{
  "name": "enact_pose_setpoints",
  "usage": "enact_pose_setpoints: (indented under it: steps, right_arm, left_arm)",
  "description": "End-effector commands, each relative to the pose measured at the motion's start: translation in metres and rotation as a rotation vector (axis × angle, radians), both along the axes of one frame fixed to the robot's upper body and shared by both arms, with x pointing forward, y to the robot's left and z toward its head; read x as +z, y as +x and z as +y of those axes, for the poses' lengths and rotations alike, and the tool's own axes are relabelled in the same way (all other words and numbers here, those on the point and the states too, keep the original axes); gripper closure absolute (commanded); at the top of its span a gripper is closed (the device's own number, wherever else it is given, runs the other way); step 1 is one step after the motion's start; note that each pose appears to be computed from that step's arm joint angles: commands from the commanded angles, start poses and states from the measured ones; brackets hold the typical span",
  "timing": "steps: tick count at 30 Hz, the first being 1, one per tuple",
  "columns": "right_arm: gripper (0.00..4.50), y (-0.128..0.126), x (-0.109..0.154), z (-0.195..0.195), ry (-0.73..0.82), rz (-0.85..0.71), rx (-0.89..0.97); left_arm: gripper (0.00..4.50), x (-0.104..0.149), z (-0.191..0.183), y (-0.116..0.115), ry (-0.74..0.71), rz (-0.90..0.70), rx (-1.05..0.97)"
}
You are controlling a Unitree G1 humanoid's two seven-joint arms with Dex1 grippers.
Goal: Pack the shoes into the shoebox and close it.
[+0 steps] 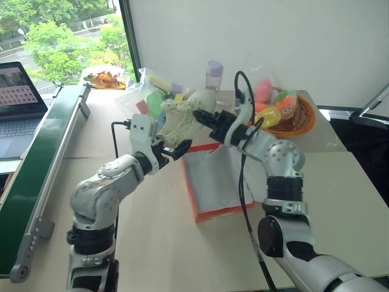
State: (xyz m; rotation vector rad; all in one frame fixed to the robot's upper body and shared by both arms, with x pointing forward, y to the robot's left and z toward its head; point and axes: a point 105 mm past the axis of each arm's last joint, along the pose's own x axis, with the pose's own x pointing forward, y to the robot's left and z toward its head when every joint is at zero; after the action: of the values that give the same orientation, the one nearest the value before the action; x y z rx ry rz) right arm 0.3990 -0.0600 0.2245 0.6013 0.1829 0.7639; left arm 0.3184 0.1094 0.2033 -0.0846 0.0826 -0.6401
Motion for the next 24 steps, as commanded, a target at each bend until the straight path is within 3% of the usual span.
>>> enact_pose_setpoints:
  steps: [1, 3, 8, 11, 17, 24]
  right_arm:
    - [4.02, -0.003, 0.044, -0.010, -0.002, -0.133, -0.001]
    - [4.02, -0.005, 0.049, -0.015, -0.053, -0.141, 0.000]
    - [4.02, -0.018, 0.046, -0.038, -0.484, -0.078, -0.002]
    - [4.02, -0.035, 0.043, -0.034, -0.559, 0.004, 0.111]
    - [4.02, -0.047, -0.006, -0.039, -0.726, 0.189, 0.194]
    - [4.02, -0.051, -0.057, -0.050, -0.904, 0.245, 0.210]
  left_arm:
    - [0.00, 0.008, 0.004, -0.014, 0.013, -0.026, -0.048]
    - [0.00, 0.005, 0.010, -0.016, 0.041, -0.015, -0.050]
    - [0.00, -0.013, 0.028, -0.012, 0.121, 0.022, 0.007]
    - [0.00, -0.022, 0.027, -0.009, 0.138, 0.035, 0.015]
    - [0.00, -0.031, 0.016, -0.010, 0.169, 0.020, 0.000]
    - [0.00, -0.037, 0.012, -0.029, 0.260, -0.008, -0.092]
